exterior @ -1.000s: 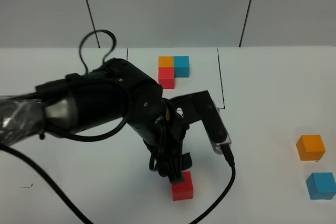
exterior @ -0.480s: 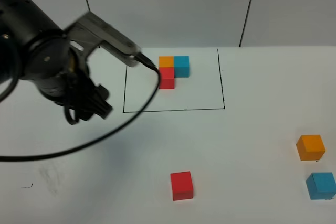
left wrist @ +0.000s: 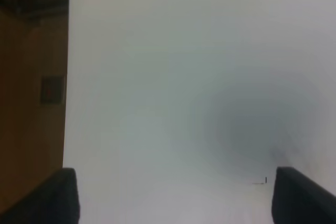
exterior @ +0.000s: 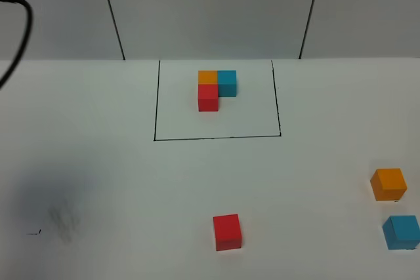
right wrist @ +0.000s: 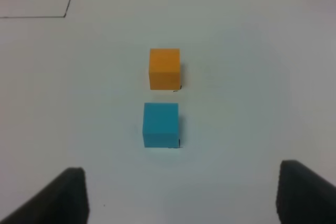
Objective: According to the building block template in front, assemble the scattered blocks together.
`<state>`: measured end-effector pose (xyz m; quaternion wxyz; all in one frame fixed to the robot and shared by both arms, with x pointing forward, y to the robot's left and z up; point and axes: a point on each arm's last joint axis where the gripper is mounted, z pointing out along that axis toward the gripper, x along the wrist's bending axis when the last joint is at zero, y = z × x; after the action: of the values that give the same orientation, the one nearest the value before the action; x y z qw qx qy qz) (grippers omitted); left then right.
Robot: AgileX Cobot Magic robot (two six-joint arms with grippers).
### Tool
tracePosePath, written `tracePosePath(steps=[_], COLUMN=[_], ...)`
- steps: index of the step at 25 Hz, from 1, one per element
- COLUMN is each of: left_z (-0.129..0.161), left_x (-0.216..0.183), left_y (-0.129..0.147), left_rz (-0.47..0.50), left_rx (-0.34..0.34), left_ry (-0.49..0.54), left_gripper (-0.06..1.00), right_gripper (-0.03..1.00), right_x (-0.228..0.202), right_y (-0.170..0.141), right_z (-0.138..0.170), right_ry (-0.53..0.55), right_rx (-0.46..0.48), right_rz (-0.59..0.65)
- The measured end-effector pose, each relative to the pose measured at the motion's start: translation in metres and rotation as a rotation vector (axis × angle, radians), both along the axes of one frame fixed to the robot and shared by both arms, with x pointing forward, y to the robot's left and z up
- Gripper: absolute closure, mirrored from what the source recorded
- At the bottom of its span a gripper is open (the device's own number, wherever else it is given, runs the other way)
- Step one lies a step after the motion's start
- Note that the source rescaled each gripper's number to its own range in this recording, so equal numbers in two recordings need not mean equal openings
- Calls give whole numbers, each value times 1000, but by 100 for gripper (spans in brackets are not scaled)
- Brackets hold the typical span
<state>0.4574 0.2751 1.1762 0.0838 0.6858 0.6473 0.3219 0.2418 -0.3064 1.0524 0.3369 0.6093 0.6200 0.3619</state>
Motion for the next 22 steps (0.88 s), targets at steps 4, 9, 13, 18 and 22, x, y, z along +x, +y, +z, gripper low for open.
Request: tracePosePath(steps=[4,9,13,18,22], left_z=[27,31,19,-2,-21], left_x=[-52,-122,-167,-205,-222], left_y=[19,39,50,49,42], left_rz=[24,19,-13,-79,-225], left_rx=[-65,-148,-200,-387,-420], left_ry=[-164,-380,-538,-641,-627], left_gripper=[-5,-5,-5,-5,-5], right_gripper=[45,45,45,45,45], right_x=[0,0,0,0,0], right_y=[0,0,0,0,0], right_z=[0,0,0,0,0], right_ry=[0,0,0,0,0], right_rx=[0,0,0,0,0], right_rz=[0,0,0,0,0])
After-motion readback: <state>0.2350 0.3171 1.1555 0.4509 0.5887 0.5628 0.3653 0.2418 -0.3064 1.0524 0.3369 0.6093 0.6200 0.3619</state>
